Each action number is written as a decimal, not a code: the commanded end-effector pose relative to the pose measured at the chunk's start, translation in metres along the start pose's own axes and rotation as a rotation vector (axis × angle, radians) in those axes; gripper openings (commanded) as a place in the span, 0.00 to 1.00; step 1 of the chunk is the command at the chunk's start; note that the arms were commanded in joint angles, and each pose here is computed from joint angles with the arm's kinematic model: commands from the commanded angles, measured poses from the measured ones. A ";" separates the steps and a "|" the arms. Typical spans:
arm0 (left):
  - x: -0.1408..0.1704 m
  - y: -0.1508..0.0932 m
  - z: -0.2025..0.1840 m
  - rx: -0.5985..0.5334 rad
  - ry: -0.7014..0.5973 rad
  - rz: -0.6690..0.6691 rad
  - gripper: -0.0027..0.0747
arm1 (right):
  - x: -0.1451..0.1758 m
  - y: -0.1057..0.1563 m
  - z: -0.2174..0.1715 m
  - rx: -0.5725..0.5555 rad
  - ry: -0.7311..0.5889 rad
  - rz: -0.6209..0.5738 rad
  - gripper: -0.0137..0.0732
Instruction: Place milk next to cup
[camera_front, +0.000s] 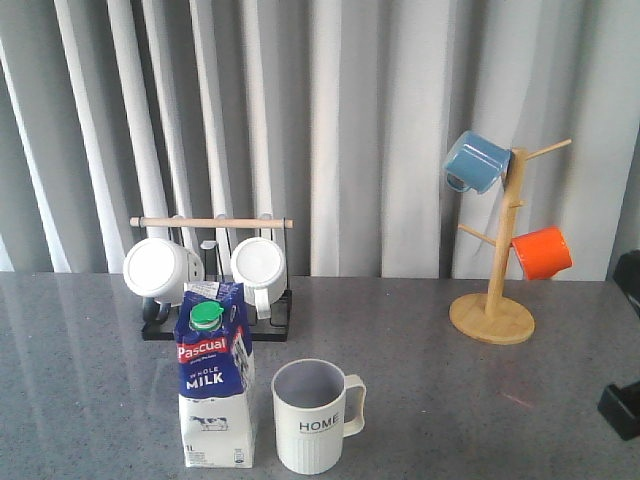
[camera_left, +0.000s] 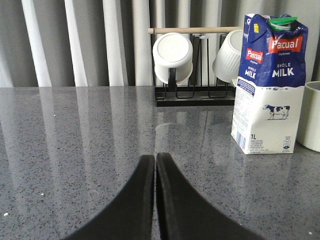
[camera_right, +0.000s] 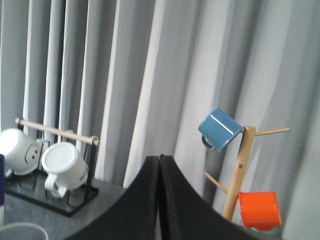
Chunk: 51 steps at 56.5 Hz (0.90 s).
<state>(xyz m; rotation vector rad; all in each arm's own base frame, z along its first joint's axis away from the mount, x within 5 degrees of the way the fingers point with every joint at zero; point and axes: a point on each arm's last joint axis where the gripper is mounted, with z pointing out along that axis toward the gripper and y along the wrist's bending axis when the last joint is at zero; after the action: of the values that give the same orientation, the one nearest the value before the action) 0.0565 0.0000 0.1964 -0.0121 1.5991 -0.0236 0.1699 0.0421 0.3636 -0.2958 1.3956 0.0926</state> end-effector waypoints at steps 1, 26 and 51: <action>-0.015 -0.001 -0.003 0.015 -0.115 -0.008 0.03 | -0.003 -0.005 -0.011 0.040 -0.017 -0.069 0.15; -0.015 -0.001 -0.003 0.015 -0.115 -0.008 0.03 | 0.094 0.001 -0.107 0.204 0.050 -0.071 0.15; -0.015 -0.001 -0.003 0.015 -0.115 -0.008 0.03 | 0.143 0.009 -0.144 0.286 0.109 -0.005 0.15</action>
<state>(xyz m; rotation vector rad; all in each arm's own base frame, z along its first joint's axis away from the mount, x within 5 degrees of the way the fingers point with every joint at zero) 0.0565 0.0000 0.1965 -0.0118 1.5981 -0.0235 0.0569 -0.0017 0.2008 -0.0732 1.5399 -0.1218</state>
